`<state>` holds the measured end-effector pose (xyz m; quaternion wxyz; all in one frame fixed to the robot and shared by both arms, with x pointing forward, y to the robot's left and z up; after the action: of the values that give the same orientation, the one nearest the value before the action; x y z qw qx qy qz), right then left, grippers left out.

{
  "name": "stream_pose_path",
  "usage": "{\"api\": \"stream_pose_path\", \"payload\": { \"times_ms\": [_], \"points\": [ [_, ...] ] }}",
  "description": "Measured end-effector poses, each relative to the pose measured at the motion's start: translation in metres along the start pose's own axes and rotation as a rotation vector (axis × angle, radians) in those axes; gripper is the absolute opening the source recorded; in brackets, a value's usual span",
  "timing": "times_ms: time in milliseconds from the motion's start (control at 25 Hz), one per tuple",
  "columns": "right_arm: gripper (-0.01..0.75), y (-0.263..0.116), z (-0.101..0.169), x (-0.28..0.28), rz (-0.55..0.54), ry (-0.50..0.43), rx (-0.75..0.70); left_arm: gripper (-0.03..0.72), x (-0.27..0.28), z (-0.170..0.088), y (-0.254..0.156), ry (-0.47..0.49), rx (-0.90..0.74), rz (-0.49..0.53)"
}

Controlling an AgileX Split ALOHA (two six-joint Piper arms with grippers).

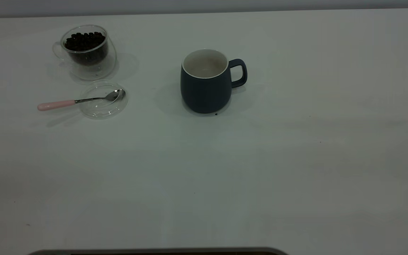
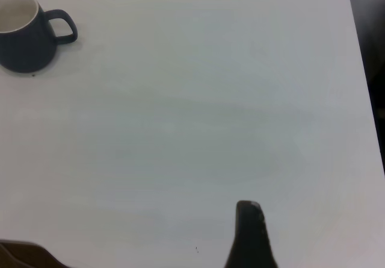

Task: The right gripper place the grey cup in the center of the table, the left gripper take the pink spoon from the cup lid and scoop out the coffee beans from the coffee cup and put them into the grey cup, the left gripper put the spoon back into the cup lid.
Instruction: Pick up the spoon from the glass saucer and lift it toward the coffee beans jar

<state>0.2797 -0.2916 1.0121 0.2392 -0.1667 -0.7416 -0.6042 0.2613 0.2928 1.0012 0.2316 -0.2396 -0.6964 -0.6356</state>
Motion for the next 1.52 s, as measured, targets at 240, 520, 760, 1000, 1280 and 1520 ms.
{"api": "stream_pose_path", "payload": {
  "times_ms": [240,520,760,1000,1280,1520],
  "points": [
    [0.591,0.000,0.000,0.000,0.000,0.000,0.000,0.523,0.000,0.000,0.000,0.000,0.000,0.000],
    [0.591,0.000,0.000,0.000,0.000,0.000,0.000,0.523,0.000,0.000,0.000,0.000,0.000,0.000],
    [0.591,0.000,0.000,0.000,0.000,0.000,0.000,0.523,0.000,0.000,0.000,0.000,0.000,0.000],
    [0.591,0.000,0.000,0.000,0.000,0.000,0.000,0.523,0.000,-0.002,0.001,-0.016,0.055,-0.003],
    [0.591,0.000,0.000,0.000,0.001,0.000,0.000,0.523,-0.005,-0.008,0.056,-0.031,0.142,0.052],
    [0.591,0.000,0.000,0.000,0.001,0.000,0.000,0.576,-0.046,-0.012,0.123,-0.028,0.185,0.225]
  ]
}}
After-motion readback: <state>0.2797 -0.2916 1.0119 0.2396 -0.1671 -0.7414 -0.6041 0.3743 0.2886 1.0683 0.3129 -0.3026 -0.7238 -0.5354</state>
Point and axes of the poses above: a point on each arm's last joint axis where the gripper is mounted, x pointing back along that axis away from the gripper, z along the wrist's bending axis when the last joint is at zero, y = z × x, the point moved 5 cm from there along -x, pointing out along that axis toward the gripper, and after that the axes turned 8 degrees about x, right-handed, at the moved point
